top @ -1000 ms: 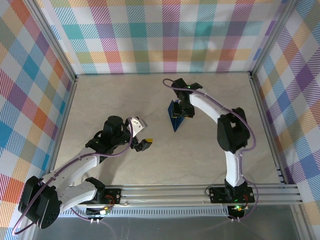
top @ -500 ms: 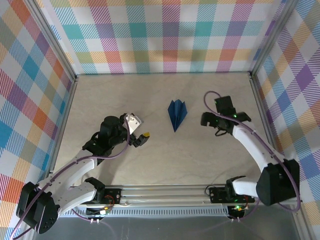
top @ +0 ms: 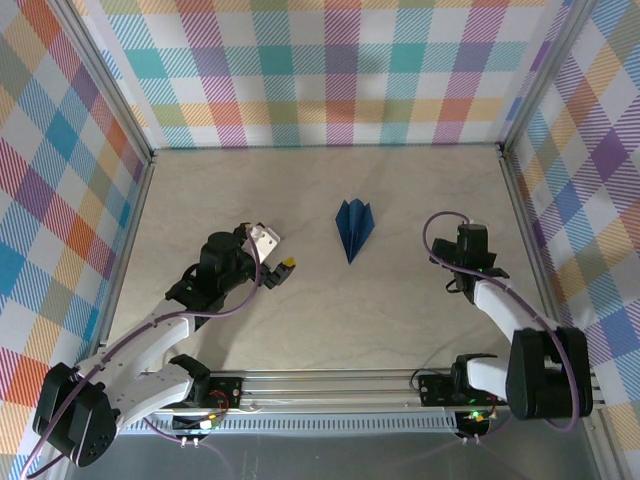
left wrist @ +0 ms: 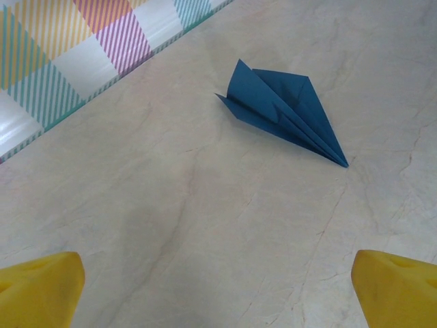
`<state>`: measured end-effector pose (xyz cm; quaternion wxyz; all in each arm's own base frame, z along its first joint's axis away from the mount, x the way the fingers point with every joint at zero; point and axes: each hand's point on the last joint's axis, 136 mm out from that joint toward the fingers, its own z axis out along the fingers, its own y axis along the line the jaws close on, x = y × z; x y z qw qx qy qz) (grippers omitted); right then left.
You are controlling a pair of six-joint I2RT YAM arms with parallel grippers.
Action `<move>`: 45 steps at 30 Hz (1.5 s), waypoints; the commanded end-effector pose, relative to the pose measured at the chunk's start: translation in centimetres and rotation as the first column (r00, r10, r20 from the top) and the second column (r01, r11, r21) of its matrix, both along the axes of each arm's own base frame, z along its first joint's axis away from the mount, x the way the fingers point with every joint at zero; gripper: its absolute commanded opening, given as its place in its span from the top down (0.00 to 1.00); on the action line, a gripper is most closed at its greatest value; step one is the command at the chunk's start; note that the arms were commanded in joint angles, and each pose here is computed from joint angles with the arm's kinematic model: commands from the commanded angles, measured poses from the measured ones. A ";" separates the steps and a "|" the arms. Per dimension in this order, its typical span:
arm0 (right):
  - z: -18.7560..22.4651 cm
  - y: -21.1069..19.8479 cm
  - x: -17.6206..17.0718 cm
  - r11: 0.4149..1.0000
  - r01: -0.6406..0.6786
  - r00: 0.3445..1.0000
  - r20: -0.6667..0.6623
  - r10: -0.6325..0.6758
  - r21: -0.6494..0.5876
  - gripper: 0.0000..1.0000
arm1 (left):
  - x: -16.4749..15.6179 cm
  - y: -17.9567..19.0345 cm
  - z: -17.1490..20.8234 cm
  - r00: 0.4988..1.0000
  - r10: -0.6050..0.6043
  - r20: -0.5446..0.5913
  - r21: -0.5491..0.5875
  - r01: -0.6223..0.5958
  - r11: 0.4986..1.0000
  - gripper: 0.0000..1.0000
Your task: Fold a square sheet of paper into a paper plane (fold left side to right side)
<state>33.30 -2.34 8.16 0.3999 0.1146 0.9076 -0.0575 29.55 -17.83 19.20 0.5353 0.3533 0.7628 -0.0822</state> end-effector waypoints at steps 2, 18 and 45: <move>1.8 0.6 3.7 0.997 -0.068 0.976 0.205 0.073 -0.034 0.01 | 0.8 1.0 -0.6 0.999 0.050 0.007 0.013 -0.050 0.999 0.00; 1.1 3.0 6.5 0.970 -0.240 0.897 0.373 0.237 -0.041 0.01 | 4.8 8.1 -4.9 0.904 0.419 -0.079 -0.014 -0.422 0.907 0.00; 1.2 3.0 6.5 0.970 -0.241 0.898 0.370 0.240 -0.045 0.01 | 8.2 9.1 -9.0 0.879 0.449 -0.161 -0.186 -0.474 0.861 0.00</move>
